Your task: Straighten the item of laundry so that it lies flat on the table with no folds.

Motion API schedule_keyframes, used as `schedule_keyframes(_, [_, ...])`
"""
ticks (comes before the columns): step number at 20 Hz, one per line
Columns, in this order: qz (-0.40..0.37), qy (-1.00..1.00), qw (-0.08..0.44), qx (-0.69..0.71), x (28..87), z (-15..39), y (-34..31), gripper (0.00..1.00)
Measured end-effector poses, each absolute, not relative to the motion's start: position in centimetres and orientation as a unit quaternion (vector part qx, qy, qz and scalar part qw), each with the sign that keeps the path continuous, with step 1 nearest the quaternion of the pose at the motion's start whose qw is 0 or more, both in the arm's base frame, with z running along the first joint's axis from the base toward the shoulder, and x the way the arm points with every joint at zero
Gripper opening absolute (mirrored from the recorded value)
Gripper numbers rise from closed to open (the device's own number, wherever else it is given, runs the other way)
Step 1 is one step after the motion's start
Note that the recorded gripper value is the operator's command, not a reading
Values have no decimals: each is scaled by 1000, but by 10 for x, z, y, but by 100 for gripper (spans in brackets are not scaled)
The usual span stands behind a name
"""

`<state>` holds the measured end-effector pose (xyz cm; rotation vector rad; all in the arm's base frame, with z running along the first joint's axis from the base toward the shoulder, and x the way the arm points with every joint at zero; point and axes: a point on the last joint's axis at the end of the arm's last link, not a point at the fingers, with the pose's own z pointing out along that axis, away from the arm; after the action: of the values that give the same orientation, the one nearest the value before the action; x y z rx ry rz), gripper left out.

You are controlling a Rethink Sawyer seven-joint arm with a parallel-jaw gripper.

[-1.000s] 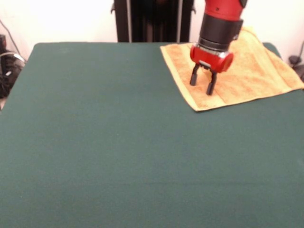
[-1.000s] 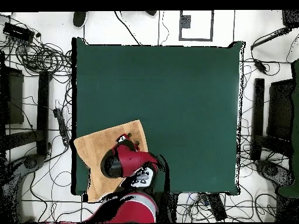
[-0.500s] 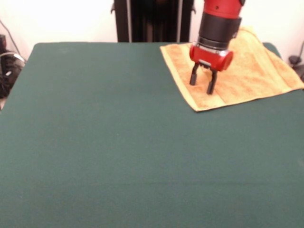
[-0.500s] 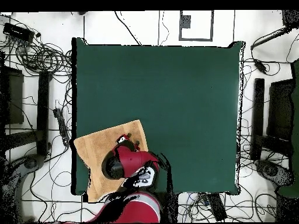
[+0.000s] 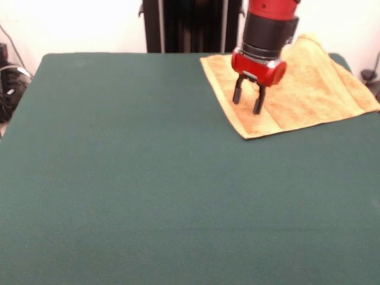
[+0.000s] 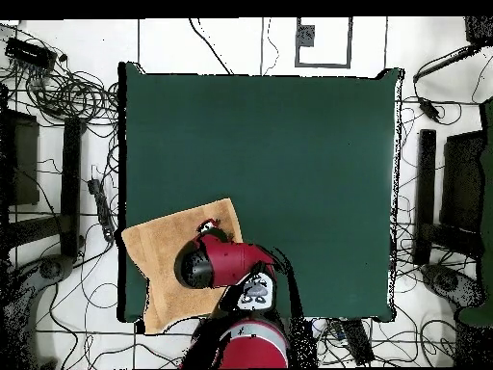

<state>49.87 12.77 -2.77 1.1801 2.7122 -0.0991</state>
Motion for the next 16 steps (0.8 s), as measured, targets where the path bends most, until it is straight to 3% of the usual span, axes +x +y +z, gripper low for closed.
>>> schedule_keyframes(16, [-31, 909, 77, 408, 531, 24, 134, 100])
